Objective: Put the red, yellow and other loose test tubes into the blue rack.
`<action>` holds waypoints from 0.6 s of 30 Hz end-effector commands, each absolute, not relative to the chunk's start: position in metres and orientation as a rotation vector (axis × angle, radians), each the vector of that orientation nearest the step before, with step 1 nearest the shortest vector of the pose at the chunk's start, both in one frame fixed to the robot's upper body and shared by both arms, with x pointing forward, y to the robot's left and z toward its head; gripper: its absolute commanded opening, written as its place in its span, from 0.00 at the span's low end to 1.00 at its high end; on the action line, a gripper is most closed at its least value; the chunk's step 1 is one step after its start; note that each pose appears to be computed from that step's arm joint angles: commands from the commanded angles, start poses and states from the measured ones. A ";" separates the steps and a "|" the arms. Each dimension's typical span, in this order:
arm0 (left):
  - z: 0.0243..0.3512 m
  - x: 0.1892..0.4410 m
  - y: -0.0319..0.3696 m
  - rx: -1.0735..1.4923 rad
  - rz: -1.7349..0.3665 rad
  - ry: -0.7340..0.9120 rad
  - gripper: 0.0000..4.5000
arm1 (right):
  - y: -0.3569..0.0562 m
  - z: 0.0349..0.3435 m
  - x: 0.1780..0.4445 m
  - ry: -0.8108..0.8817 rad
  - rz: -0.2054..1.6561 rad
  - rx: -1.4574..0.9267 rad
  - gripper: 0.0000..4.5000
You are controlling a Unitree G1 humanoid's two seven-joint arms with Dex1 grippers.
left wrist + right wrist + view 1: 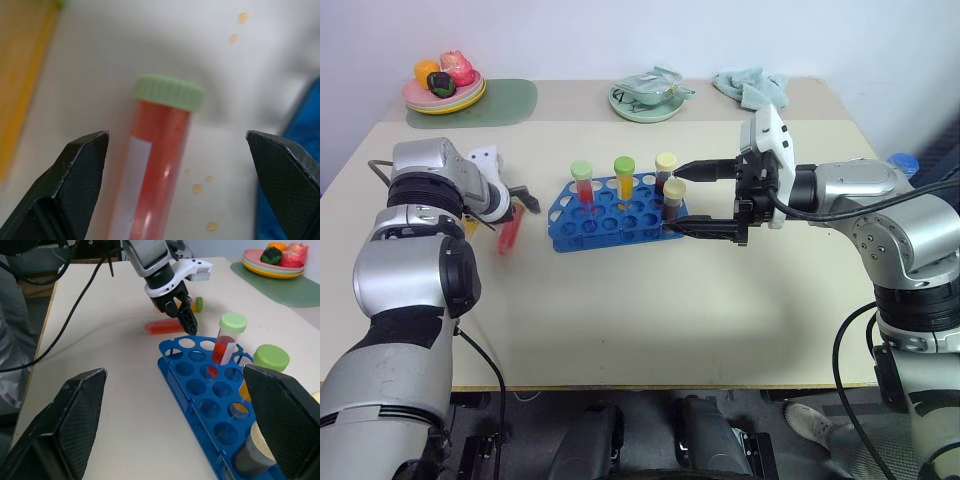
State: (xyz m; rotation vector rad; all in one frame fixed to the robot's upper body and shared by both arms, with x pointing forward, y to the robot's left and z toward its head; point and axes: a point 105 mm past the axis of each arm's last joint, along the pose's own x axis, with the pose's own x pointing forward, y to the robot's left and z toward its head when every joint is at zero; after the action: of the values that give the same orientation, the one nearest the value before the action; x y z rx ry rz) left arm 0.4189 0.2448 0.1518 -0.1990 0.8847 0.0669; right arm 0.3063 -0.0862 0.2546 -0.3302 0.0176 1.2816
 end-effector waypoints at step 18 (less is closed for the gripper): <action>0.164 0.419 0.244 -0.055 0.026 0.899 0.14 | -0.085 0.260 0.301 -0.029 1.282 -0.330 1.00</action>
State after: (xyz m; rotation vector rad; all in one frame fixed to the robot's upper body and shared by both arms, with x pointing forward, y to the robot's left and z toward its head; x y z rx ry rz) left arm 0.4185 0.2435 0.1564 -0.0710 0.9118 0.0318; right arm 0.3067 -0.0861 0.2489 -0.3125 0.0269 1.2745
